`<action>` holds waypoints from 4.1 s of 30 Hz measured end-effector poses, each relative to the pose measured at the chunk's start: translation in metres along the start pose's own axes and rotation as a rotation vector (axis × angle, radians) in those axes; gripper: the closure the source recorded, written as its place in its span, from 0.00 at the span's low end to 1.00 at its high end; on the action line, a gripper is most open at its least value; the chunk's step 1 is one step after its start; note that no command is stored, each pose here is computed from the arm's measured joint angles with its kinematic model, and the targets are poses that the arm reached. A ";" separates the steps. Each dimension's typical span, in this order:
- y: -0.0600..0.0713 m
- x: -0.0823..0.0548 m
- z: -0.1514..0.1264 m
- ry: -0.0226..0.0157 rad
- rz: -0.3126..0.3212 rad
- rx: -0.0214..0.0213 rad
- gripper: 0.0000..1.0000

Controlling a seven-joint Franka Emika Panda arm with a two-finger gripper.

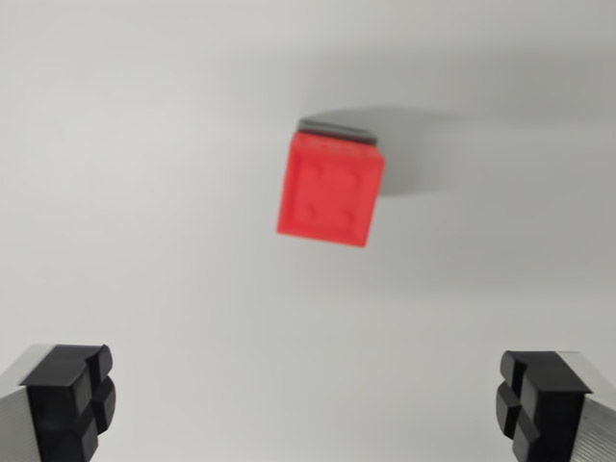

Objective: Destack cube

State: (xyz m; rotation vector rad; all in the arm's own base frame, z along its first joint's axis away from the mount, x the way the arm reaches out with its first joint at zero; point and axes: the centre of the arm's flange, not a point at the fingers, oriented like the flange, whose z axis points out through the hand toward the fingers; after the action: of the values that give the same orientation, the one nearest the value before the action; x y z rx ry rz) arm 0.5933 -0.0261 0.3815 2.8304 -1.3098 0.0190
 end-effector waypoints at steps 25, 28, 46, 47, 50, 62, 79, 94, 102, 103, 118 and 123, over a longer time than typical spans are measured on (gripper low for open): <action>0.004 0.007 0.094 -0.0157 0.109 0.0053 0.00; 0.005 0.008 0.107 -0.0178 0.125 0.0066 0.00; 0.007 0.009 0.181 -0.0227 0.164 0.0072 0.00; 0.007 0.009 0.185 -0.0228 0.164 0.0070 0.00; 0.007 0.008 0.195 -0.0230 0.164 0.0064 0.00; 0.007 0.008 0.213 -0.0219 0.164 0.0070 1.00; 0.007 0.008 0.213 -0.0211 0.164 0.0081 1.00; 0.007 0.008 0.213 -0.0213 0.164 0.0080 1.00; 0.006 0.008 0.212 -0.0206 0.164 0.0089 1.00; 0.006 0.008 0.211 -0.0204 0.164 0.0091 1.00; 0.006 0.009 0.194 -0.0200 0.165 0.0112 1.00; 0.006 0.009 0.185 -0.0201 0.165 0.0119 1.00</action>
State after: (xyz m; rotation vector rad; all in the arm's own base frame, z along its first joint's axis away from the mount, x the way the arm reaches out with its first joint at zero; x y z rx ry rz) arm 0.5948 -0.0418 0.1964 2.7308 -1.5482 0.0011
